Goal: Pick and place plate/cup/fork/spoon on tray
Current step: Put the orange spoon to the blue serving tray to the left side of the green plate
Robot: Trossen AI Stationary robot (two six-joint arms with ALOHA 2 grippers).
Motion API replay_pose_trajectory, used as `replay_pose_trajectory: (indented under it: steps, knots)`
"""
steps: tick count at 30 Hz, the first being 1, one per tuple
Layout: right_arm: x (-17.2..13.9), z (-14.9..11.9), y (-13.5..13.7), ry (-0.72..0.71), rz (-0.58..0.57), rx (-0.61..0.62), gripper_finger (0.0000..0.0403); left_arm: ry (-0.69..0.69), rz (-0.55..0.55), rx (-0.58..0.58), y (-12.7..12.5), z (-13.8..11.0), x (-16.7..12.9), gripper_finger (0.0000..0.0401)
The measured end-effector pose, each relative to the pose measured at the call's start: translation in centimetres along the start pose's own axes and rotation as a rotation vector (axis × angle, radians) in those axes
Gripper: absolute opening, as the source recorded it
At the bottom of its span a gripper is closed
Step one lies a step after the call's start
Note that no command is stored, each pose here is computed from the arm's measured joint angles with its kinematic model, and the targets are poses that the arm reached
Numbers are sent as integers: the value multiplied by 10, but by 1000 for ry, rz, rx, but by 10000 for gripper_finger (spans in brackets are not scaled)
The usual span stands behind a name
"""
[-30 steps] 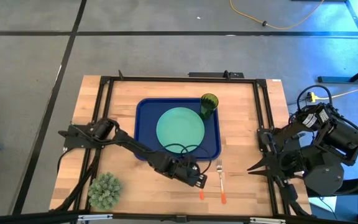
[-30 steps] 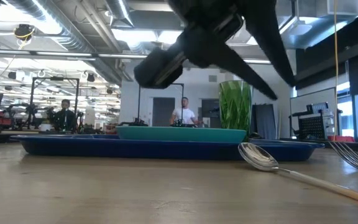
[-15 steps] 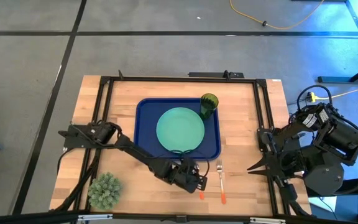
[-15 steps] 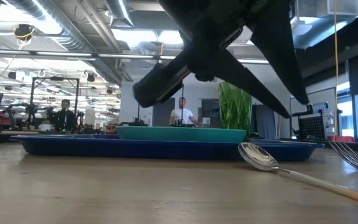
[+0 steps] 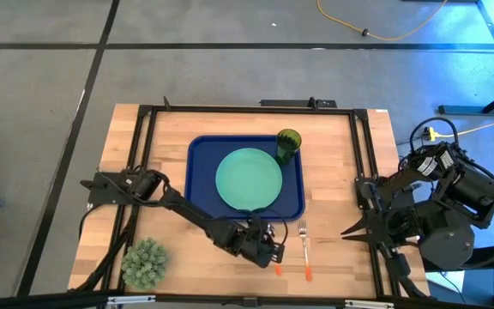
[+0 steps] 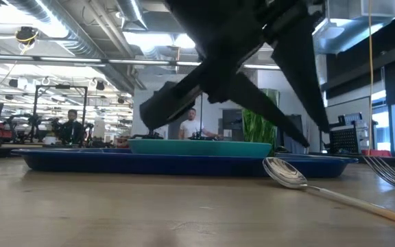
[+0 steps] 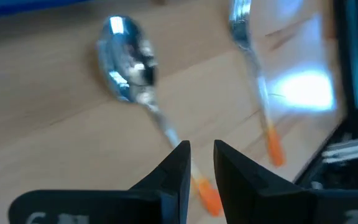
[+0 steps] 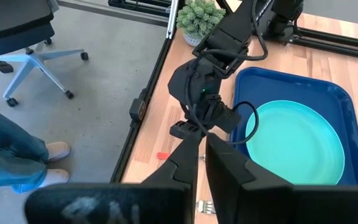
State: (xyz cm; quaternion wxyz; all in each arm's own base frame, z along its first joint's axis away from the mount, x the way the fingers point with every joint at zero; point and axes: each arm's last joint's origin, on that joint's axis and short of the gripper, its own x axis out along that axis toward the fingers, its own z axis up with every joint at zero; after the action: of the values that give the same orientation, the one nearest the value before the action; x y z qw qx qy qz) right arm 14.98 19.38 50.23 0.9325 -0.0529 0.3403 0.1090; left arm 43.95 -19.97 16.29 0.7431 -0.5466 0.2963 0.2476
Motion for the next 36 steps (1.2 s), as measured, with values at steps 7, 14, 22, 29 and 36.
replay_pose_trajectory:
  steps: [7, 14, 22, 29, 36]
  knots:
    - [0, 0, 0, 0, 0, -2, 34, -23, 49, 40, 7, 7, 8, 63]
    - [0, 0, 0, 0, 1, -2, 34, -32, 100, 113, 10, 19, 10, 63]
    - [0, 0, 0, 3, 4, 0, 34, -41, 172, 119, 17, 30, 13, 63]
    - [0, 0, 1, 13, 24, 1, 34, -42, 182, 145, 18, 31, 13, 63]
    - [0, 0, 1, 13, 24, 1, 34, -43, 185, 164, 18, 35, 14, 63]
